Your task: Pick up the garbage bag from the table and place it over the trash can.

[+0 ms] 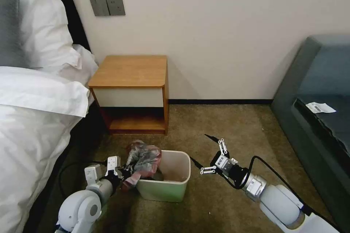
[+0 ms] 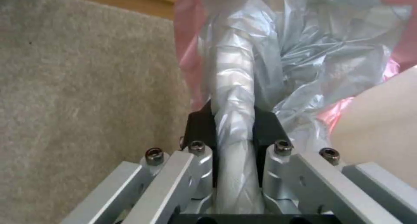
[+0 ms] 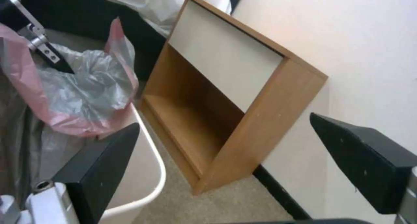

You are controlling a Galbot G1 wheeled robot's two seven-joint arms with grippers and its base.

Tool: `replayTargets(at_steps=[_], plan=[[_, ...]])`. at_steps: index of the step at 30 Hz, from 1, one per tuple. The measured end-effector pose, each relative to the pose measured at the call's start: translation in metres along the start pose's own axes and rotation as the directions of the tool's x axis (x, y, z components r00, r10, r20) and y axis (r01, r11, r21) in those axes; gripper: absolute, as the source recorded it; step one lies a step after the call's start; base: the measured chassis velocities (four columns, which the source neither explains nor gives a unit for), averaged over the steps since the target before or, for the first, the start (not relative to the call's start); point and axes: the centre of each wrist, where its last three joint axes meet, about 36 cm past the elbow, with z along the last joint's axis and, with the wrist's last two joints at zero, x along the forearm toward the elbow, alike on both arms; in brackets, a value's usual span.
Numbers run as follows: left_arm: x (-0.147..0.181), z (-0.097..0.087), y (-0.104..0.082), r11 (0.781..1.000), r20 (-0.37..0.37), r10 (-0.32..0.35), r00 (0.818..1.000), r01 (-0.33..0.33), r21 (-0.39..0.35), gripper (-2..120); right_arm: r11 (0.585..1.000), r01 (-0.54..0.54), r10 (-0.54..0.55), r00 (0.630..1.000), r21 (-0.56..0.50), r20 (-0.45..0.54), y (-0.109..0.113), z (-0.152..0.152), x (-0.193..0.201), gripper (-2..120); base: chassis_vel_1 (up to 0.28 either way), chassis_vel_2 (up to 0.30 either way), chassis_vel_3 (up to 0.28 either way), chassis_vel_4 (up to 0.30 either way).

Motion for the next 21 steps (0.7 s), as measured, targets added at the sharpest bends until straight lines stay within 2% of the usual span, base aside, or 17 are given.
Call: replayTargets(at_steps=[7, 10, 11, 13, 14, 16, 17, 19, 20, 21], plan=[[0.007, 0.002, -0.006, 1.000, 0.035, -0.028, 0.999, 0.028, -0.008, 11, 1.000, -0.004, 0.004, 1.000, 0.004, 0.012, -0.001, -0.004, -0.001, 100, 0.000, 0.000, 0.000, 0.000], [0.014, 0.002, -0.016, 0.998, 0.108, -0.056, 0.993, 0.057, -0.002, 11, 0.997, -0.057, 0.060, 0.997, -0.054, 0.051, 0.002, -0.012, -0.010, 100, 0.000, 0.000, 0.000, 0.000], [0.014, 0.002, -0.016, 0.998, 0.108, -0.056, 0.993, 0.057, -0.002, 11, 0.997, -0.057, 0.060, 0.997, -0.054, 0.051, 0.002, -0.012, -0.010, 100, 0.000, 0.000, 0.000, 0.000], [0.019, 0.001, -0.023, 0.998, 0.185, -0.057, 0.981, 0.056, 0.011, 11, 0.983, -0.089, 0.106, 0.989, -0.161, 0.103, 0.006, -0.025, -0.023, 100, 0.000, 0.000, 0.000, 0.000], [0.019, 0.001, -0.023, 0.998, 0.185, -0.057, 0.981, 0.056, 0.011, 11, 0.983, -0.089, 0.106, 0.989, -0.161, 0.103, 0.006, -0.025, -0.023, 100, 0.000, 0.000, 0.000, 0.000], [0.025, -0.002, -0.031, 0.999, 0.266, -0.039, 0.963, 0.033, 0.027, 11, 0.952, -0.095, 0.144, 0.978, -0.290, 0.151, 0.012, -0.042, -0.038, 100, 0.000, 0.000, 0.000, 0.000], [0.025, -0.002, -0.031, 0.999, 0.266, -0.039, 0.963, 0.033, 0.027, 11, 0.952, -0.095, 0.144, 0.978, -0.290, 0.151, 0.012, -0.042, -0.038, 100, 0.000, 0.000, 0.000, 0.000], [0.033, -0.009, -0.040, 0.999, 0.338, -0.016, 0.941, 0.005, 0.032, 11, 0.905, -0.086, 0.176, 0.967, -0.417, 0.182, 0.016, -0.062, -0.056, 100, 0.000, 0.000, 0.000, 0.000], [0.033, -0.009, -0.040, 0.999, 0.338, -0.016, 0.941, 0.005, 0.032, 11, 0.905, -0.086, 0.176, 0.967, -0.417, 0.182, 0.016, -0.062, -0.056, 100, 0.000, 0.000, 0.000, 0.000], [0.038, -0.014, -0.045, 0.999, 0.373, -0.002, 0.928, -0.010, 0.031, 11, 0.869, -0.069, 0.188, 0.962, -0.490, 0.198, 0.016, -0.074, -0.068, 100, 0.000, 0.000, 0.000, 0.000]])
